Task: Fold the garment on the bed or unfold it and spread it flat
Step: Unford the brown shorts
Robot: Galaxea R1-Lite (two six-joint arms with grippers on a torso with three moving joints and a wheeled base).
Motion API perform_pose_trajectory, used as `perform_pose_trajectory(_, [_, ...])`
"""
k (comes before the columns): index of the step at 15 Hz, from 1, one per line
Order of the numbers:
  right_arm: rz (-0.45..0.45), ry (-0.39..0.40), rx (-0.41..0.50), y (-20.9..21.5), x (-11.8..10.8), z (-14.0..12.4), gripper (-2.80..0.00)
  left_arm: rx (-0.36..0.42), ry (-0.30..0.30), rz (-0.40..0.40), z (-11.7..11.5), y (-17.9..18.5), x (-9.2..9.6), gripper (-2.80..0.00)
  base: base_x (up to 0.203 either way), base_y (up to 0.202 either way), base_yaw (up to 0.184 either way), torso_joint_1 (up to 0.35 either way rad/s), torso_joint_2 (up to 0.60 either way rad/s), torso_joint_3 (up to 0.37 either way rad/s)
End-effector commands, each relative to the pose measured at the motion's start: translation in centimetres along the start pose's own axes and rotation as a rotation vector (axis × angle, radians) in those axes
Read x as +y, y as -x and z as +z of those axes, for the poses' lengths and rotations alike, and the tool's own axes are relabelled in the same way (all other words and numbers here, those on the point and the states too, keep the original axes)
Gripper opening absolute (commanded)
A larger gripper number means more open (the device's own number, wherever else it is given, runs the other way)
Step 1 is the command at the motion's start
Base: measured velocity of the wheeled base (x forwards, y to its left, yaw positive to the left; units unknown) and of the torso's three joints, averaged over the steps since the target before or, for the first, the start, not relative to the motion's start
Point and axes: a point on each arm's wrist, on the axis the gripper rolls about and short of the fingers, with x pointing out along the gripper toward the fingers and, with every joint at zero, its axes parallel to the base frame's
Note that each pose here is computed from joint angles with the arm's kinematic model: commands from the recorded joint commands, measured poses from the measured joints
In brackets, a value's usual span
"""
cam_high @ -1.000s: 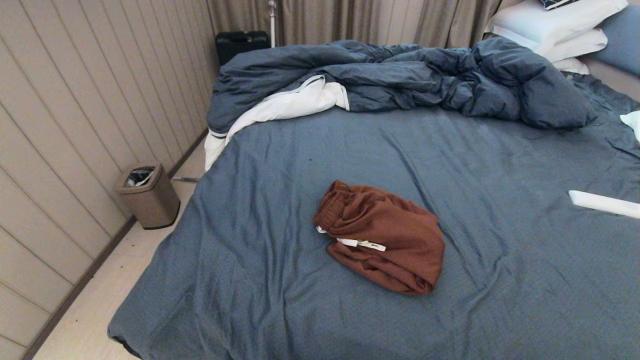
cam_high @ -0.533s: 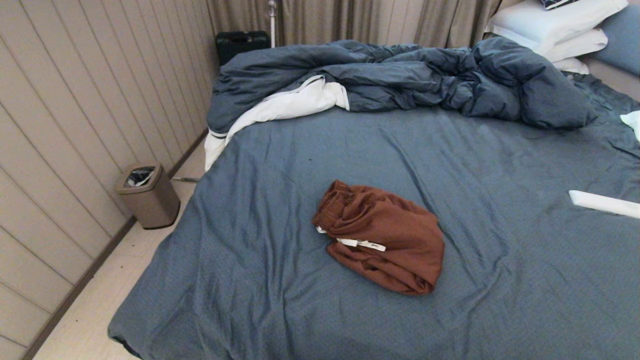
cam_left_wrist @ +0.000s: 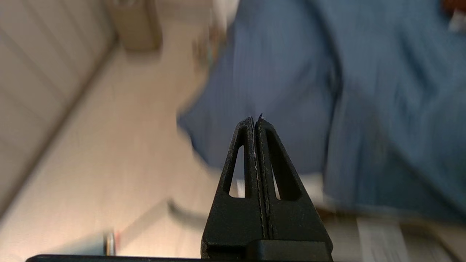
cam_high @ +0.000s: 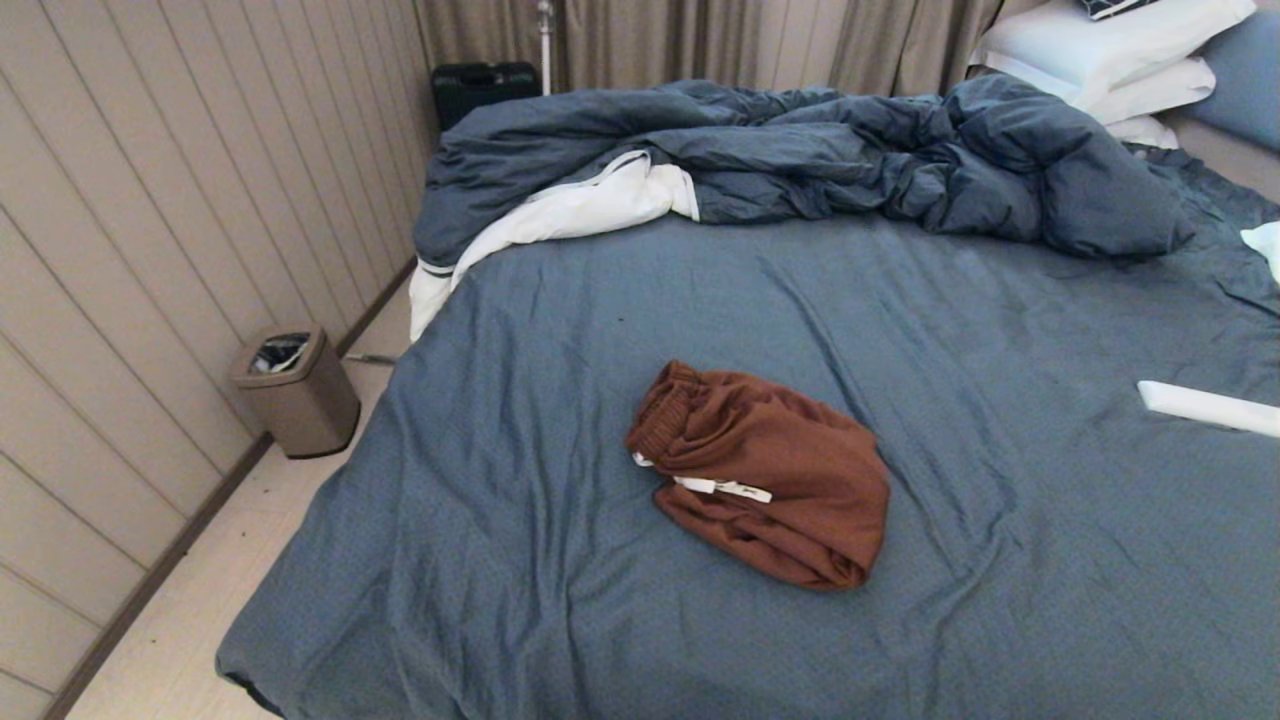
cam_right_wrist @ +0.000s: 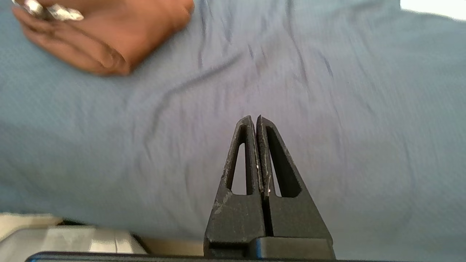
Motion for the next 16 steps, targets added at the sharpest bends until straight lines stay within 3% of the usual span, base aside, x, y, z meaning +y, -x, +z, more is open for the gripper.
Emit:
perform_pose_trajectory(1, [0.019, 0.011, -0.022, -0.5, 0.1, -0.8, -2.8, -0.217, -0.03, -0.009, 1.2, -0.5, -0.1, -2.8, 0.0, 0.0, 0.0, 0.0, 0.0, 0.0])
perform_pose_trajectory(2, [0.034, 0.025, -0.038, -0.6, 0.1, -0.9, -2.8, -0.219, -0.062, -0.012, 0.8, -0.8, -0.1, -2.8, 0.0, 0.0, 0.0, 0.0, 0.0, 0.0])
perform_pose_trajectory(3, [0.04, 0.033, -0.026, -0.6, 0.1, -1.0, -2.8, -0.159, -0.081, -0.016, -0.1, -1.0, -0.1, -2.8, 0.0, 0.0, 0.0, 0.0, 0.0, 0.0])
perform_pose_trajectory(4, [0.037, 0.031, -0.024, -0.6, 0.1, -1.0, -2.8, -0.119, -0.041, -0.022, -0.5, -1.1, -0.1, -2.8, 0.0, 0.0, 0.0, 0.0, 0.0, 0.0])
perform_pose_trajectory(8, [0.036, 0.003, -0.024, -0.6, 0.1, -1.0, -2.8, -0.126, -0.001, -0.025, -0.5, -1.1, -0.1, -2.8, 0.0, 0.0, 0.0, 0.0, 0.0, 0.0])
perform_pose_trajectory(16, [0.03, -0.006, -0.024, -0.6, 0.1, -1.0, -2.8, -0.126, 0.0, -0.029, -0.5, -1.1, -0.1, -2.8, 0.0, 0.0, 0.0, 0.0, 0.0, 0.0])
